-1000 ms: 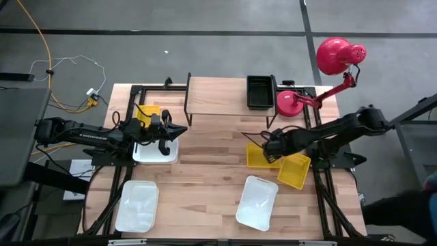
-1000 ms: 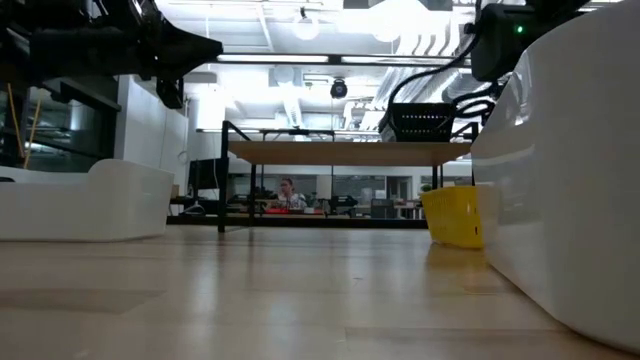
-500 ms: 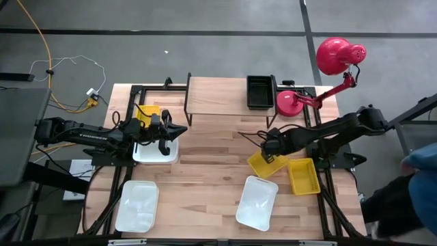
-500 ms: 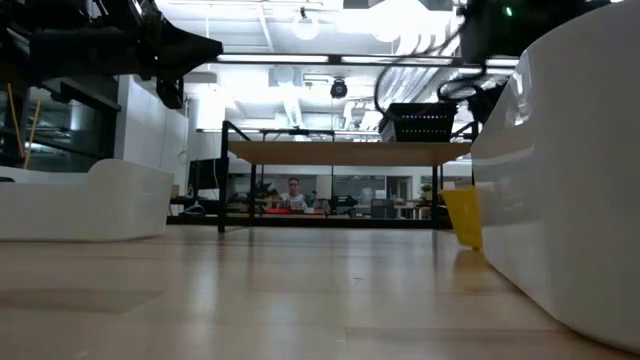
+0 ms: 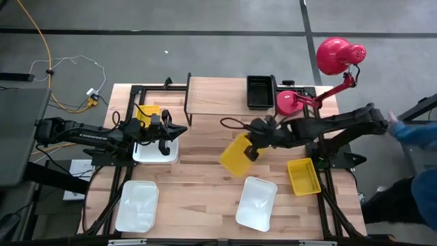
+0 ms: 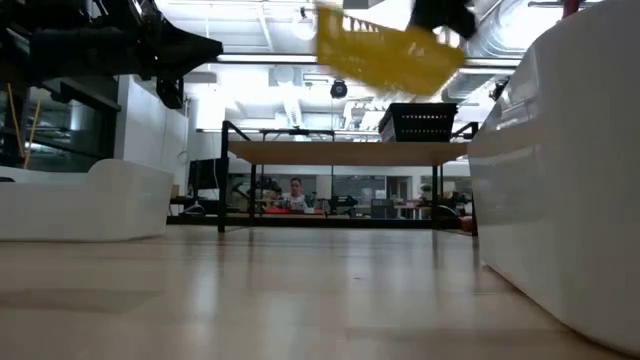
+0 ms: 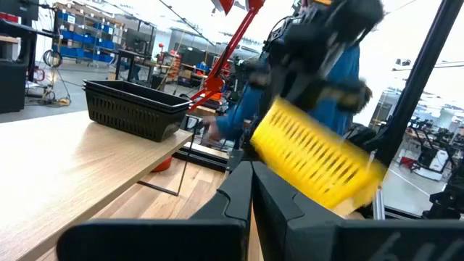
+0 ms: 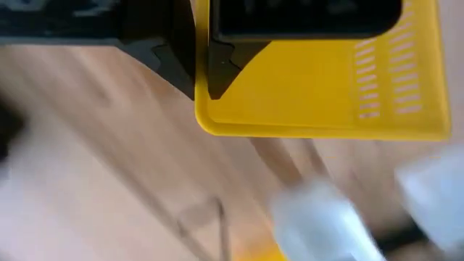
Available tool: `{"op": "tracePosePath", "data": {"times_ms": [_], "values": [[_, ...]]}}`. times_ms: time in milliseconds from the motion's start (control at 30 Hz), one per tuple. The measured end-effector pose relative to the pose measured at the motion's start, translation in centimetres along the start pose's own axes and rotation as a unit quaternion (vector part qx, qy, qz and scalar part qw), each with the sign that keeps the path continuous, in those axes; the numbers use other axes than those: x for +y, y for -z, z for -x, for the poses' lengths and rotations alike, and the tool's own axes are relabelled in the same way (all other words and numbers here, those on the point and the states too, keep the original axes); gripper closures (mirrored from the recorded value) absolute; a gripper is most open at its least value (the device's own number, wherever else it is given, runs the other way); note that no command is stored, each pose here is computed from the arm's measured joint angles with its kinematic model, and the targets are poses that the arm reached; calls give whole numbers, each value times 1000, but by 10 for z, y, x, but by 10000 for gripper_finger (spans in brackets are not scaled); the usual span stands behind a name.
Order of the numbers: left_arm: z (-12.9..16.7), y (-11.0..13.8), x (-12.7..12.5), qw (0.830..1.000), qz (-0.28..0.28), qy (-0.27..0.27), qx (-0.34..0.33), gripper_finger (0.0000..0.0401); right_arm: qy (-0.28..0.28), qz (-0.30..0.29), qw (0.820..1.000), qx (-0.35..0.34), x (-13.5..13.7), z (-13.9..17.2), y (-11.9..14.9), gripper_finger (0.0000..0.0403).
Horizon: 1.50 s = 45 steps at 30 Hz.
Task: Stack baskets on shelf by color
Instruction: Put the middle yellow bin on the shelf
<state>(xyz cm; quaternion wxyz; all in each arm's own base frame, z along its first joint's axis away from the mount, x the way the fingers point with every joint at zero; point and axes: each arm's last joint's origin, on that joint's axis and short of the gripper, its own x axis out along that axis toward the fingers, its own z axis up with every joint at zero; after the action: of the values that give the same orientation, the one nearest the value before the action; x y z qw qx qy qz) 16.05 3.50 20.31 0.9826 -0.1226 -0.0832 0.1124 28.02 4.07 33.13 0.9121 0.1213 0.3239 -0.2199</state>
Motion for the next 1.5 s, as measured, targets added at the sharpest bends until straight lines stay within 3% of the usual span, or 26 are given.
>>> {"op": "tracePosePath", "data": {"times_ms": [133, 300, 467, 667, 867, 1100, 1500], "values": [[0, 0, 0, 1000, 1, 0, 0, 401, 16, 45, 996, -79, 10, 10, -33, 402], [0, 0, 0, 1000, 0, 0, -1, 401, 73, 125, 984, -106, 10, 1, -72, 402], [0, 0, 0, 1000, 0, 0, -2, 401, 130, 207, 966, -85, 1, -22, -111, 402], [0, 0, 0, 1000, 0, 0, -1, 401, 170, 284, 944, -13, -32, -54, -143, 402], [0, 0, 0, 1000, 0, 0, -1, 401, 134, 330, 932, 70, -66, -77, -153, 403], [0, 0, 0, 1000, 0, 0, 0, 401, 82, 384, 914, 102, -84, -88, -151, 403], [0, 0, 0, 1000, 0, 0, 0, 401, 95, 371, 917, 109, -105, -90, -155, 403]]}}
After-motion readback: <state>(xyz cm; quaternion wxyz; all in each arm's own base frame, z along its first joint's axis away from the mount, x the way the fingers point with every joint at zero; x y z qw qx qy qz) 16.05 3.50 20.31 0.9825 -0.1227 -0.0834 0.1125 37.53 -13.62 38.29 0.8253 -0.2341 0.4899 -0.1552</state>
